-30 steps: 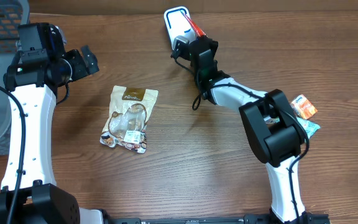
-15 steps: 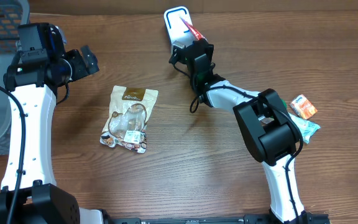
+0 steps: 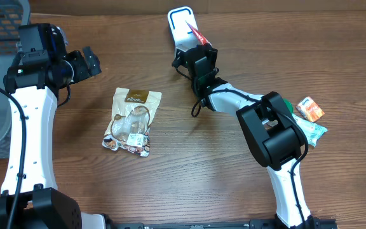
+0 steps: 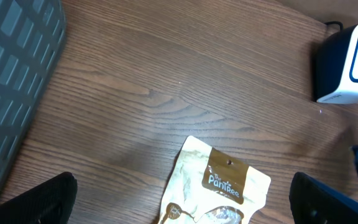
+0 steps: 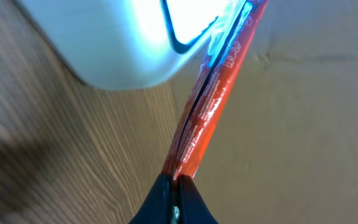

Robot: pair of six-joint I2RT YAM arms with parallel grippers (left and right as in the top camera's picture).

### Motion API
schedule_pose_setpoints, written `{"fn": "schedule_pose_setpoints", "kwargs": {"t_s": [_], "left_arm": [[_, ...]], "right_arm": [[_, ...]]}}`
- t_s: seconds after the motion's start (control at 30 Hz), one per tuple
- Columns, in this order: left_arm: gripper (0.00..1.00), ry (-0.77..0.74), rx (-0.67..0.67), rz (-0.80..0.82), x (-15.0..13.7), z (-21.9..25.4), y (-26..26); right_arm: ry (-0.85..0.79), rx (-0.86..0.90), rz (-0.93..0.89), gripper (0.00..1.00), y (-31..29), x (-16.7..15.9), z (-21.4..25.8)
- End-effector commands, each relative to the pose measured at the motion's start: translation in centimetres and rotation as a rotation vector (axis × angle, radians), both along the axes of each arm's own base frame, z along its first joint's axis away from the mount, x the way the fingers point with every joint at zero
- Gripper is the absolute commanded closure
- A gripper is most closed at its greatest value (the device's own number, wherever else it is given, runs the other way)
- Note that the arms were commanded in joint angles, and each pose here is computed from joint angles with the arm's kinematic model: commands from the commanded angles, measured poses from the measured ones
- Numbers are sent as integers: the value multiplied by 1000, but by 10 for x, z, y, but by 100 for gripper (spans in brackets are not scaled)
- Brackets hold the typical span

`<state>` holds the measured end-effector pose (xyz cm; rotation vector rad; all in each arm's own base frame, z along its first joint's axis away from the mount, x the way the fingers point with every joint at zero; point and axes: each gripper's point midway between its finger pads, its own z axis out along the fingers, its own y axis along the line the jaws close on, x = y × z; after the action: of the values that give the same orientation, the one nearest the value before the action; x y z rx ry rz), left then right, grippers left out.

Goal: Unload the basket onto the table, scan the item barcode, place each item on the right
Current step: 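Carry the red stick to the white scanner and hold it over it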

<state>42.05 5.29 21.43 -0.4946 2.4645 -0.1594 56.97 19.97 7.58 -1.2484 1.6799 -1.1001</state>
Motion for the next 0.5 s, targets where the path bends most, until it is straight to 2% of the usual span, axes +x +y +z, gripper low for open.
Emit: {"fn": "schedule_pose_setpoints", "kwargs": {"t_s": [0.0,0.3,0.37,0.47], "left_arm": [[0,-31,-9,-2,3,12,-5],[0,-30,-9,-2,3,12,-5],[0,-30,-9,-2,3,12,-5],[0,-31,-9,-2,3,12,-5]], "right_arm": [[-73,98,-88,97,2,-4,27],[-122,438,-145,96,13,-39,118],[-63,515,-172,96,7,-55,127],[108,639,-210,96,1,-87,120]]}}
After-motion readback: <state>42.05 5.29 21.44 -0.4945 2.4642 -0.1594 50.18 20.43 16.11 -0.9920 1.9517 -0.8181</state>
